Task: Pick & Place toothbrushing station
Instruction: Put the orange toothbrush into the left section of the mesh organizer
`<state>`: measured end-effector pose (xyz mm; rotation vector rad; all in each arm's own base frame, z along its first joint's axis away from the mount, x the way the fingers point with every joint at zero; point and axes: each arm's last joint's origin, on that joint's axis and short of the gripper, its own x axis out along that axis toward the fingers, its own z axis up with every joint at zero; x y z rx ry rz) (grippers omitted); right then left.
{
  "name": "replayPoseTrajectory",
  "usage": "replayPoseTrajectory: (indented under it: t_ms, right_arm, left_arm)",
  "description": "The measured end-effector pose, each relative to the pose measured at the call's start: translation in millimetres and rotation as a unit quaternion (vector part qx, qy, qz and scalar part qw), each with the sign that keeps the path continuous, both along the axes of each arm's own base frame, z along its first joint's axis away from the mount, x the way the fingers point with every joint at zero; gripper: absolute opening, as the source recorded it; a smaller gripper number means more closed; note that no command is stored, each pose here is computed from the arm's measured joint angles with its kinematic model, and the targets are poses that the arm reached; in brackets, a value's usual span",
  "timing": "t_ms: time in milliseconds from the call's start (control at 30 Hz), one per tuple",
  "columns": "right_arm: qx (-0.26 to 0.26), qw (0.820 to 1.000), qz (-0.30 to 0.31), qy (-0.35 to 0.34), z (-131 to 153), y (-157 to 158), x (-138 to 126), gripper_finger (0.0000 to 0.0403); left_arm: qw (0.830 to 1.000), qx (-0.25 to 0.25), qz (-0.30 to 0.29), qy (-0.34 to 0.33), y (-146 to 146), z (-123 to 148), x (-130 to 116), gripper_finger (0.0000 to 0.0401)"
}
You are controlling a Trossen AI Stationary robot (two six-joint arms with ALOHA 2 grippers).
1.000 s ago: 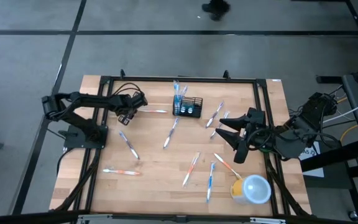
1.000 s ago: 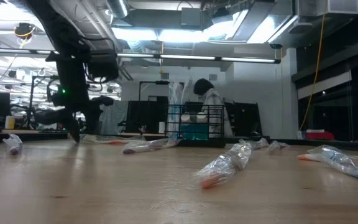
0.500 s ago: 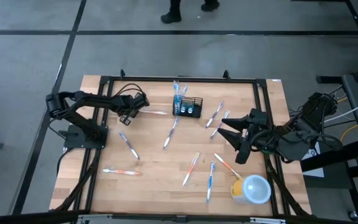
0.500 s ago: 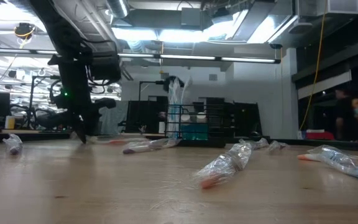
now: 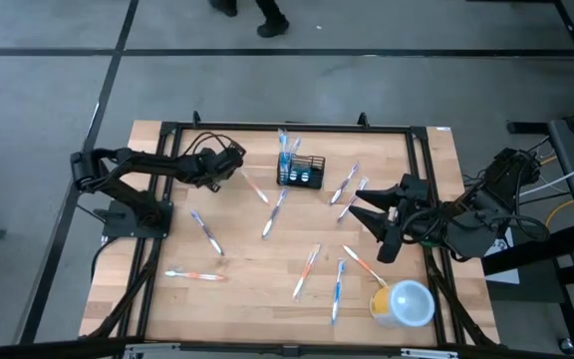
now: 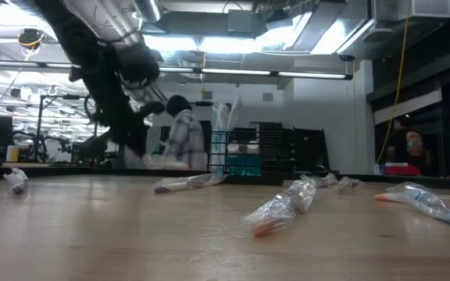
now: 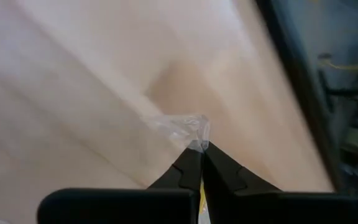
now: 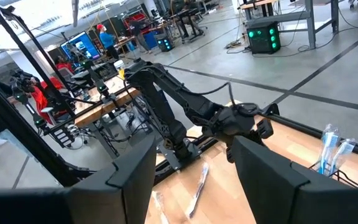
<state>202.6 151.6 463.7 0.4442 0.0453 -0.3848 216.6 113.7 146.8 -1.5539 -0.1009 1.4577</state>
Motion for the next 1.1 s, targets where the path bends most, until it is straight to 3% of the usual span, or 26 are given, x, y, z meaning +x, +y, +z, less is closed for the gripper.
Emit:
replayPoseTrajectory:
  t_ms: [133, 267, 500, 633, 800, 867, 933, 1100]
  right_arm:
    - [-0.001, 1.0, 0.0, 0.0, 0, 0, 0, 0.0217]
    - [-0.004, 1.0, 0.0, 0.002, 0, 0, 0, 0.0217]
    - [-0.006, 1.0, 0.0, 0.002, 0, 0, 0, 0.0217]
    - [-0.005, 1.0, 0.0, 0.002, 0, 0, 0, 0.0217]
    - [-0.002, 1.0, 0.0, 0.001, 0, 0, 0, 0.0217]
    - [0.001, 1.0, 0.0, 0.0, 0, 0, 0, 0.0217]
    - [0.006, 1.0, -0.001, -0.002, 0, 0, 0, 0.0217]
    - [0.022, 1.0, 0.001, -0.007, 0, 0, 0, 0.0217]
  left_arm:
    - [0.994, 0.088, -0.038, -0.044, -8, 26, 9, 0.0002]
    - [0.968, 0.218, -0.077, -0.1, -24, 62, 22, 0.0002]
    - [0.892, 0.422, -0.106, -0.122, -45, 109, 34, 0.0002]
    - [0.846, 0.504, -0.132, -0.115, -50, 126, 35, 0.0002]
    - [0.768, 0.601, -0.198, -0.097, -58, 160, 48, 0.0002]
    - [0.746, 0.626, -0.217, -0.063, -58, 171, 53, 0.0002]
    - [0.741, 0.63, -0.234, -0.004, -57, 175, 58, 0.0002]
    - [0.759, 0.592, -0.257, 0.093, -53, 157, 70, 0.0001]
